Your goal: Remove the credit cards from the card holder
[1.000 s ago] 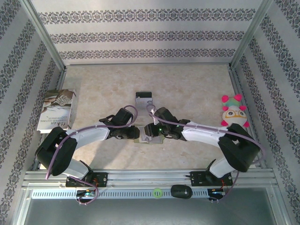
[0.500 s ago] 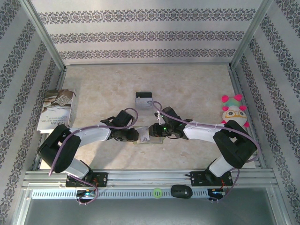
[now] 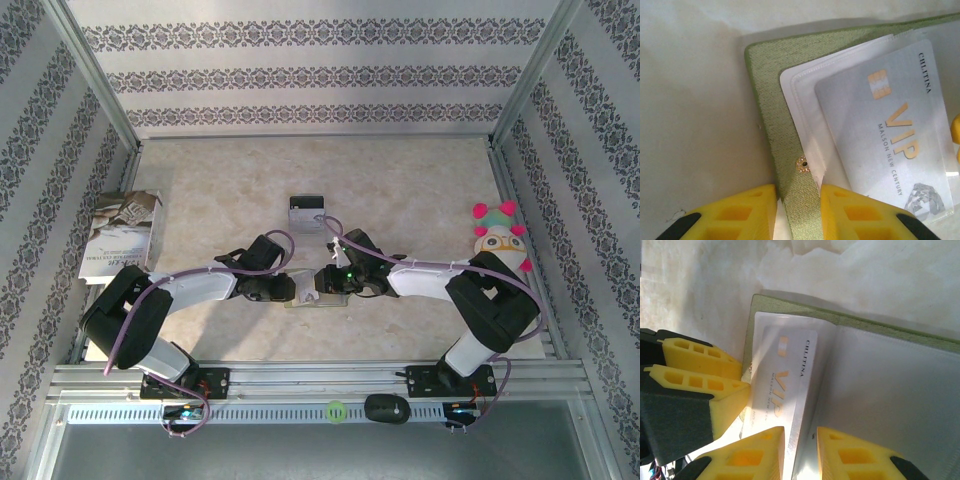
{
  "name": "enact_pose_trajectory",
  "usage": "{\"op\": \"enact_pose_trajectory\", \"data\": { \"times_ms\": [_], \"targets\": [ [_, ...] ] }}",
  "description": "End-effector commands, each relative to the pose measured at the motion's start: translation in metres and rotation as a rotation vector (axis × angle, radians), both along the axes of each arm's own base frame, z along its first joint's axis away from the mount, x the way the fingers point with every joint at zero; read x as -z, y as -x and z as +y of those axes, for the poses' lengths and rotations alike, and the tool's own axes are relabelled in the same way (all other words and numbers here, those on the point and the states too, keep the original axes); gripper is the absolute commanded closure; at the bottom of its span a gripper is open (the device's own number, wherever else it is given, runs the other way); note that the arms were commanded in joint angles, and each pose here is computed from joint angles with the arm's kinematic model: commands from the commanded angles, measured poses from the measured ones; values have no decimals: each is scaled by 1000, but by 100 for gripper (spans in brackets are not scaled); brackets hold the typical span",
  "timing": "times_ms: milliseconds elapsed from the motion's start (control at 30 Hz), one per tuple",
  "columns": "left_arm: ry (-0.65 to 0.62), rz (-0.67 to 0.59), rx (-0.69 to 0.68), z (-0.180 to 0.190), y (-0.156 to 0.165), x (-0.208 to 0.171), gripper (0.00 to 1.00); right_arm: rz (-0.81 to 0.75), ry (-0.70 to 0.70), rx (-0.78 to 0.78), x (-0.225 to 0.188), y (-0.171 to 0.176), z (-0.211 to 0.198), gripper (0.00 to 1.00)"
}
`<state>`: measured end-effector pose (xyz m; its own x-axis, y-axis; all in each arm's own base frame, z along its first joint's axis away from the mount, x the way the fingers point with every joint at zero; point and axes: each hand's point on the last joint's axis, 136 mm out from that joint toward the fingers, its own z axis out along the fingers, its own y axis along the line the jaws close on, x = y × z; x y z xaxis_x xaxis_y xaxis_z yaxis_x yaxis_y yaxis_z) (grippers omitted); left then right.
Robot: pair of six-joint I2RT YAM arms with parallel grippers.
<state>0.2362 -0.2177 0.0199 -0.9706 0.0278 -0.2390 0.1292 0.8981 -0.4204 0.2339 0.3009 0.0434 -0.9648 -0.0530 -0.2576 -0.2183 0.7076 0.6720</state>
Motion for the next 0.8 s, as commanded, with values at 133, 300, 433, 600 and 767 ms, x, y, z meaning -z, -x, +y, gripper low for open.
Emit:
{"op": "enact_pose_trajectory", "data": {
  "times_ms": [133,300,433,600,767],
  "targets": [
    [7,8,19,-4,4,8,71,31,-63,-2,-5,0,12,77],
    [11,11,19,-5,4,9,72,44,-64,-4,-2,2,13,80],
    [14,9,19,-5,4,9,72,49,-63,-2,0,3,13,84],
    [16,9,18,-6,4,9,72,59,-59,10,2,2,13,82],
    [14,11,19,-5,5,10,73,63,-39,32,6,1,8,79]
  ]
}}
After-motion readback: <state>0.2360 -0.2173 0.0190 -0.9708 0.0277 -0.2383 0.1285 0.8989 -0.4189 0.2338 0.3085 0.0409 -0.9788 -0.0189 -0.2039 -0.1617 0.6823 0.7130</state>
